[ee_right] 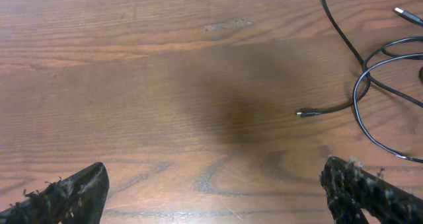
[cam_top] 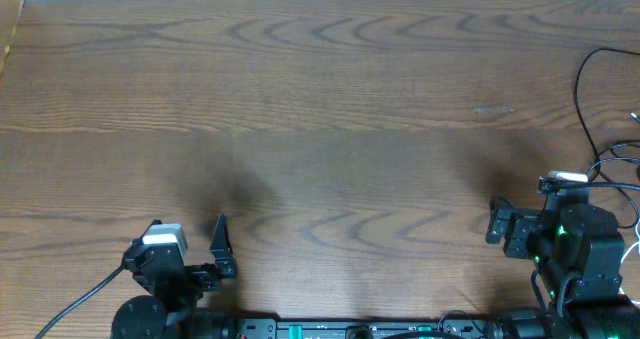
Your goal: Untangle cables
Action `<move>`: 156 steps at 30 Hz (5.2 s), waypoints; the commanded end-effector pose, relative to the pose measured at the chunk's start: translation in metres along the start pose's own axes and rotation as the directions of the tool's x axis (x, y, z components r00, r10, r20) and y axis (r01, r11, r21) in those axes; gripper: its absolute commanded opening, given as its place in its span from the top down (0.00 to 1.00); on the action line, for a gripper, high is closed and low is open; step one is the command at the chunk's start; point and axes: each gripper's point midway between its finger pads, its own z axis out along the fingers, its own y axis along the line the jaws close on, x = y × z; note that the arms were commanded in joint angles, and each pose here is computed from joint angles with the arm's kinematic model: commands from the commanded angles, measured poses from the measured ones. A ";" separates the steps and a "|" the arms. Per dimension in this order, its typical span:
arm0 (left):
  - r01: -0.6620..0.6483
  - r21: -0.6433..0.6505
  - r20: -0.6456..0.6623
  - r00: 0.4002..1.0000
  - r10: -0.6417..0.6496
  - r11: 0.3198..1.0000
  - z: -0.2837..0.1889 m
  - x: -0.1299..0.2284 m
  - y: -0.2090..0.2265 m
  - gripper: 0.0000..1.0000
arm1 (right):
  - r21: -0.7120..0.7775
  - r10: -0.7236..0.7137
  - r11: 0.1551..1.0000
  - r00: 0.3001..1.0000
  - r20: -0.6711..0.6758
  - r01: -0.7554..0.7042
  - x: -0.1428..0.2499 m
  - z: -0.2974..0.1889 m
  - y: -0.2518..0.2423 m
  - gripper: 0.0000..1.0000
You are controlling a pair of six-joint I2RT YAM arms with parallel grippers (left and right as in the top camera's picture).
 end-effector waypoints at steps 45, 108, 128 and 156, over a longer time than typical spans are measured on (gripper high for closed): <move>-0.003 0.001 0.184 0.983 0.003 1.000 0.090 0.038 0.002 0.00 | 0.008 0.001 1.000 1.000 -0.006 -0.001 0.002 0.002 -0.001 0.01; -0.136 -0.033 0.142 0.980 0.139 0.990 0.100 0.062 0.006 0.00 | 0.007 0.001 1.000 1.000 -0.006 -0.001 0.002 0.002 -0.001 0.01; -0.118 -0.057 0.142 0.982 0.125 0.991 0.100 0.061 0.012 0.00 | 0.008 0.001 1.000 1.000 -0.006 -0.001 0.002 0.002 -0.001 0.01; -0.118 -0.058 0.140 0.982 0.125 0.991 0.100 0.062 0.013 0.00 | 0.008 0.001 1.000 1.000 -0.008 -0.001 0.003 0.001 -0.001 0.01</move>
